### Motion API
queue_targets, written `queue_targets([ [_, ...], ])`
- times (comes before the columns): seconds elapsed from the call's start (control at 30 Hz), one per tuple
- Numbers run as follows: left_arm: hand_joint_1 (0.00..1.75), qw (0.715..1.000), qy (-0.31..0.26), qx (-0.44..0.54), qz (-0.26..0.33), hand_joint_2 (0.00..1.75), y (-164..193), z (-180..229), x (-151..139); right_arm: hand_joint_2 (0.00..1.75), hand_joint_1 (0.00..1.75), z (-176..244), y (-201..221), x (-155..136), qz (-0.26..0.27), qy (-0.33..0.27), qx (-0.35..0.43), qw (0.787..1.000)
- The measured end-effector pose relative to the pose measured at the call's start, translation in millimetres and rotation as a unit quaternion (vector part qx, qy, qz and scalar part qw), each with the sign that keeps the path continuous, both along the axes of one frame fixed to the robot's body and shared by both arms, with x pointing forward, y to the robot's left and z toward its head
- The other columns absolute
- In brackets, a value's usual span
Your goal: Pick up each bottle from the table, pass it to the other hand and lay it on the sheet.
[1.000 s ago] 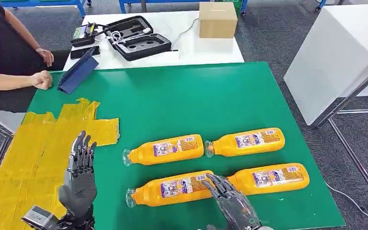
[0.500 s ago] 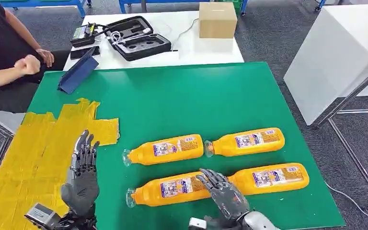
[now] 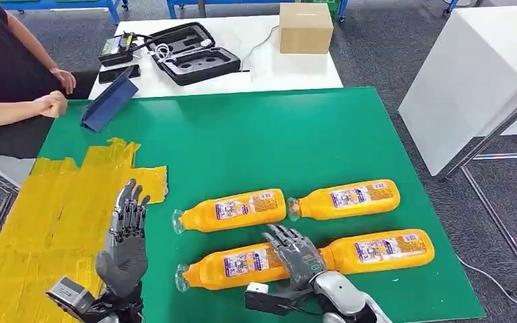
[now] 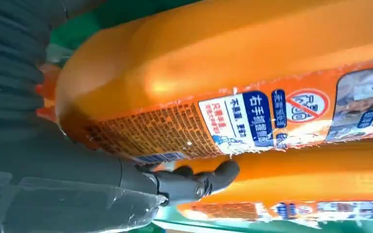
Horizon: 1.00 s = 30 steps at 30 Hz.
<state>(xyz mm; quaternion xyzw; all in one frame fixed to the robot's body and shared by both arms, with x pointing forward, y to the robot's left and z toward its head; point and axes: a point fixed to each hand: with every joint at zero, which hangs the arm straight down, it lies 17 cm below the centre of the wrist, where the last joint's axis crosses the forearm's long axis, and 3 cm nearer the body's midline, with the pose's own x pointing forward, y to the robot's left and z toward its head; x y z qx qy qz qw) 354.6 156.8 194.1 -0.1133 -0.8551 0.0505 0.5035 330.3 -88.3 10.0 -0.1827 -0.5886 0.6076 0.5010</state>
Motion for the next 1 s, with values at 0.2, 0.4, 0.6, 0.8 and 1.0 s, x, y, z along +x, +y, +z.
queue_targets([
  [0.2, 0.00, 1.000, 0.001, -0.001, -0.008, 0.00, -6.2, -0.7, 3.3, 1.75, 0.38, -16.2, 22.1, -5.0, 0.047, 0.035, -0.001, 0.998],
  [0.4, 0.00, 1.000, -0.002, 0.001, -0.015, 0.00, -11.3, 0.6, 8.0, 1.75, 1.75, -23.5, 32.8, -6.6, 0.077, 0.045, -0.013, 0.996],
  [0.6, 0.00, 1.000, 0.000, -0.002, -0.015, 0.00, -11.8, -0.5, 8.8, 1.75, 1.75, -30.9, 32.8, -11.0, 0.090, 0.059, -0.023, 0.994],
  [0.8, 0.00, 1.000, 0.001, -0.012, -0.003, 0.00, -5.7, 0.2, 11.0, 1.75, 1.75, -40.8, 26.7, -17.7, 0.092, 0.075, -0.031, 0.992],
  [1.0, 0.00, 1.000, 0.001, -0.017, 0.014, 0.00, 1.3, 1.7, 14.2, 1.75, 1.75, -42.6, 24.3, -17.6, 0.089, 0.076, -0.036, 0.992],
])
